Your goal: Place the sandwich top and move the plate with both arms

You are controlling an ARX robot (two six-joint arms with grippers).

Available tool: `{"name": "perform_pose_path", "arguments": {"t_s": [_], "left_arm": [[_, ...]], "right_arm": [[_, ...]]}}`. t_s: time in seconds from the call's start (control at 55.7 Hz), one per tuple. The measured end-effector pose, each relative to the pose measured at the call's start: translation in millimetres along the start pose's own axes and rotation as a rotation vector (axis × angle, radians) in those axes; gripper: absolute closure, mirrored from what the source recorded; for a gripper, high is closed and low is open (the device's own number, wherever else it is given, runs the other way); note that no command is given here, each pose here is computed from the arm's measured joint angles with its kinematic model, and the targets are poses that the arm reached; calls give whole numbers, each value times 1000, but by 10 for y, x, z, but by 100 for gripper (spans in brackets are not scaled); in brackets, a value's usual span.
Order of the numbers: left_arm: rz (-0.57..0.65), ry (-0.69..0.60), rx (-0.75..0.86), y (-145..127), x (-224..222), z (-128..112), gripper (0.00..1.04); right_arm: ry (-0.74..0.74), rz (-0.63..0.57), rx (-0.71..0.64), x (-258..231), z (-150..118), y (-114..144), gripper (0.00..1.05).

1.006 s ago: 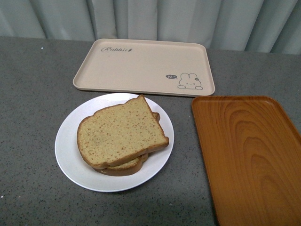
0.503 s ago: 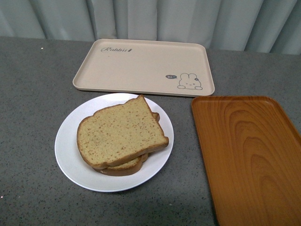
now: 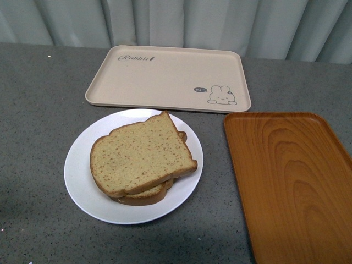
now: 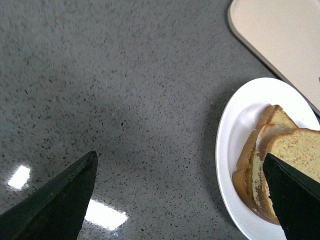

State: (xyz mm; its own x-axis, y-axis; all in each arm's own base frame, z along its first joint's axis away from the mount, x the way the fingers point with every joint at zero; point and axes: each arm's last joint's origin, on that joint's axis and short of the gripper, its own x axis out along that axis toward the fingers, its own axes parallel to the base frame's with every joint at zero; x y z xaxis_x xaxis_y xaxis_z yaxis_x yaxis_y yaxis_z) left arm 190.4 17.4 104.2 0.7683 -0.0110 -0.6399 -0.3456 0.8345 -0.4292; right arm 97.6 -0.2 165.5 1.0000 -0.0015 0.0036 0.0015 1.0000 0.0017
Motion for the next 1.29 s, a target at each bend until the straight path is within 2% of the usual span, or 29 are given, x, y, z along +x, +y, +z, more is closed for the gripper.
{"name": "perform_pose_path", "arguments": {"t_s": [0.431, 0.898, 1.293], "left_arm": [[3, 117, -174, -89, 519, -129, 6], [-20, 181, -255, -297, 899, -207, 6], [-27, 208, -283, -385, 1016, -236, 6]], "right_arm": [[0, 0, 0, 0, 0, 0, 9], [0, 0, 0, 0, 0, 0, 9], [1, 0, 0, 0, -1, 0, 9]]}}
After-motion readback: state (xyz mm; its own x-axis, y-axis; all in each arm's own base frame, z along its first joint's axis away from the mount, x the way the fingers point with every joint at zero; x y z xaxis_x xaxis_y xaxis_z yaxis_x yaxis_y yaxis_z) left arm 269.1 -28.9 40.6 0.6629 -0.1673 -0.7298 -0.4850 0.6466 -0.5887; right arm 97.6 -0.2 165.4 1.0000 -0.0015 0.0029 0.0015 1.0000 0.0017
